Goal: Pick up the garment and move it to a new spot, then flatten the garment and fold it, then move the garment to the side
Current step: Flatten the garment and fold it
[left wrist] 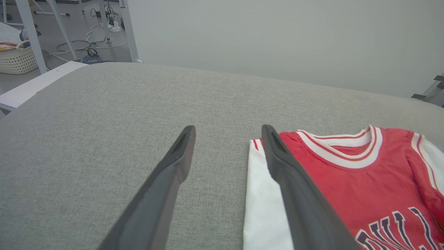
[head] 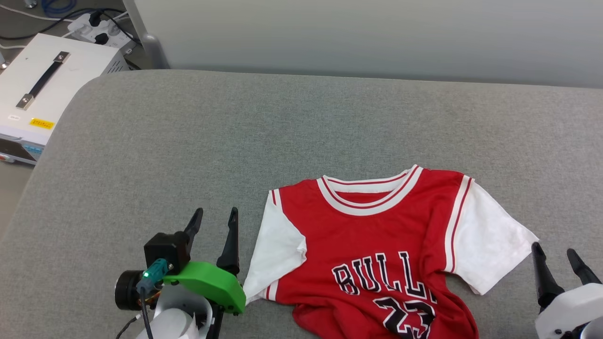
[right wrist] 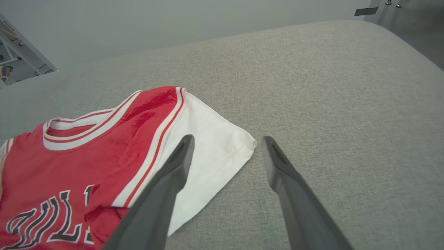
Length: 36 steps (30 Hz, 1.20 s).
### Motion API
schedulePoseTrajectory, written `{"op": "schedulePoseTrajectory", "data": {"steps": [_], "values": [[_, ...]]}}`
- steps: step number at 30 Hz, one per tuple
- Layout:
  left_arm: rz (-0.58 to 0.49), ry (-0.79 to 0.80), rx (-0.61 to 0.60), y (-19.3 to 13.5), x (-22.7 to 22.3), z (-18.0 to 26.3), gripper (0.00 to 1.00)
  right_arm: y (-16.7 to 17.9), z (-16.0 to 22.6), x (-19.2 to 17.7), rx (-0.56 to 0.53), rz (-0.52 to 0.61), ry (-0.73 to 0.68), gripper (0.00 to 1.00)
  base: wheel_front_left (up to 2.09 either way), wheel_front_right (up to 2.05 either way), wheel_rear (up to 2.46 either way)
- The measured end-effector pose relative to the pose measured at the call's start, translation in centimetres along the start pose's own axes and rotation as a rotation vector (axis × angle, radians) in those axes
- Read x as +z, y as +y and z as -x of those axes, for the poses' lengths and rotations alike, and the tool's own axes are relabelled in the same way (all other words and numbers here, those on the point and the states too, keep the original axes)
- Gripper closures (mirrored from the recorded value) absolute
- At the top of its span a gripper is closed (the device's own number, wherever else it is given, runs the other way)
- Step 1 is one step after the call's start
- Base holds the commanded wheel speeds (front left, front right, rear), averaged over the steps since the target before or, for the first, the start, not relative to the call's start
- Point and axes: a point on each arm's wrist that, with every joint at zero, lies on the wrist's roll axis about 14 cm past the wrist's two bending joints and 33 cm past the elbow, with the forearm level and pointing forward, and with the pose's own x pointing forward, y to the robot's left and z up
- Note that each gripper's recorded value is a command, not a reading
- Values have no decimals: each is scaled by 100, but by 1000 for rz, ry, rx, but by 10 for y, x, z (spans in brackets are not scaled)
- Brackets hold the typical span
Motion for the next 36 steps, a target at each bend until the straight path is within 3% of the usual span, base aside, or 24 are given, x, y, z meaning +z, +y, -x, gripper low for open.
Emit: {"op": "schedulePoseTrajectory", "data": {"steps": [9,19,24,25,26,27,28,32,36], "values": [[-29,-132,0,2,36,-7,0,-38,-15,-48,-70,-29,289,0,0,0,0],[-21,-124,28,10,31,-15,0,-26,-64,-60,25,60,527,0,0,0,0],[-7,-105,50,16,24,-18,0,-16,-70,-92,65,87,697,0,0,0,0],[-9,-103,57,18,23,-18,0,-16,-69,-97,67,83,728,22,0,0,0],[-11,-98,67,22,21,-18,0,-14,-69,-101,74,80,758,63,0,0,0],[-13,-94,77,25,20,-18,0,-12,-69,-103,83,76,775,90,0,0,0],[-14,-93,85,27,19,-18,0,-12,-69,-104,85,74,783,100,0,0,0],[-15,-86,91,31,17,-18,0,-11,-72,-99,89,66,757,100,0,0,0],[-7,-64,63,27,16,-18,0,-15,-76,-75,74,41,637,100,0,0,0]]}}
